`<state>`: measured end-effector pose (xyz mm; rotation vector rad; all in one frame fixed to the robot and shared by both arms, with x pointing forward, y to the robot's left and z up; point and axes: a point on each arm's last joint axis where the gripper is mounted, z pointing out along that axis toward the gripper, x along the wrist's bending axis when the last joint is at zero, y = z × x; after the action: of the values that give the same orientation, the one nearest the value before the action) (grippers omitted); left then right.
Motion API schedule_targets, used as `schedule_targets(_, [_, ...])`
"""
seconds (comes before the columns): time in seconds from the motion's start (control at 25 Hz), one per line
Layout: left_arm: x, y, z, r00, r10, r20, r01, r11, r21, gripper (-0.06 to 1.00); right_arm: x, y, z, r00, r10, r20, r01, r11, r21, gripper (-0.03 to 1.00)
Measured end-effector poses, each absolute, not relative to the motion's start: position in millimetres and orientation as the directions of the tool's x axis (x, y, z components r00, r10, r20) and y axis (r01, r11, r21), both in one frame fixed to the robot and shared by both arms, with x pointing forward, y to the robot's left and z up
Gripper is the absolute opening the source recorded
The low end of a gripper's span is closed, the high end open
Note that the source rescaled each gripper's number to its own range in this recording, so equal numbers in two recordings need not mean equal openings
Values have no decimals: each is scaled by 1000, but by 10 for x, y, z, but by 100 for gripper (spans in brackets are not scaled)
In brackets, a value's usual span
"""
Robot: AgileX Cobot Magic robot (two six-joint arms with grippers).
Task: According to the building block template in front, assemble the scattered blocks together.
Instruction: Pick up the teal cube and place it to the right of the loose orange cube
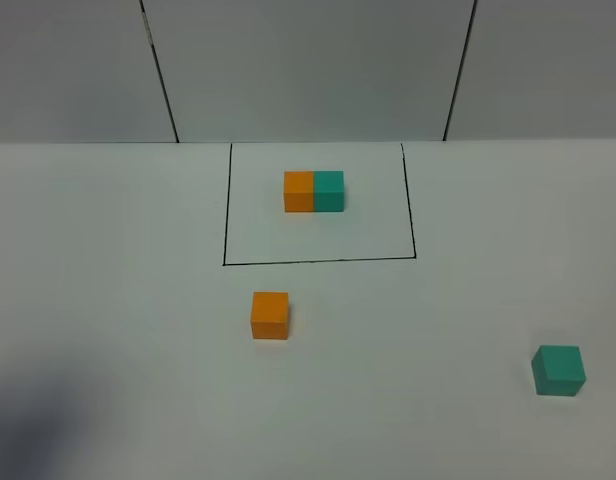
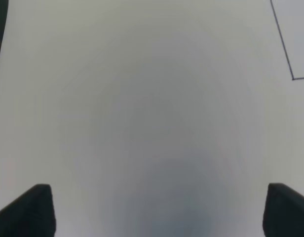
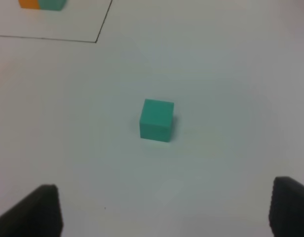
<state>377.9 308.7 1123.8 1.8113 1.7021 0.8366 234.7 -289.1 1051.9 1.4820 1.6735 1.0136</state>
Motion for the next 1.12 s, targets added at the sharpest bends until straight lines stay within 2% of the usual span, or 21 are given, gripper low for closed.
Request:
schedule_targets(0.24, [3219, 3021, 11015, 64, 995, 81, 671, -103, 734, 88, 2347, -2891, 10519, -127, 992, 9, 468, 52, 882, 72])
schedule_targets(0.56, [2623, 2955, 10778, 94, 995, 14, 577, -66, 814, 87, 2347, -2891, 10519, -127, 992, 9, 468, 52, 882, 72])
schedule_targets(0.88, [2315, 2900, 10504, 154, 988, 0, 523, -81, 848, 85, 2347, -2891, 10519, -127, 992, 9, 468, 52, 882, 72])
schedule_targets(1.12, [2275, 2896, 10473, 161, 987, 3, 513, -87, 854, 83, 2347, -2891, 10519, -127, 992, 9, 468, 52, 882, 72])
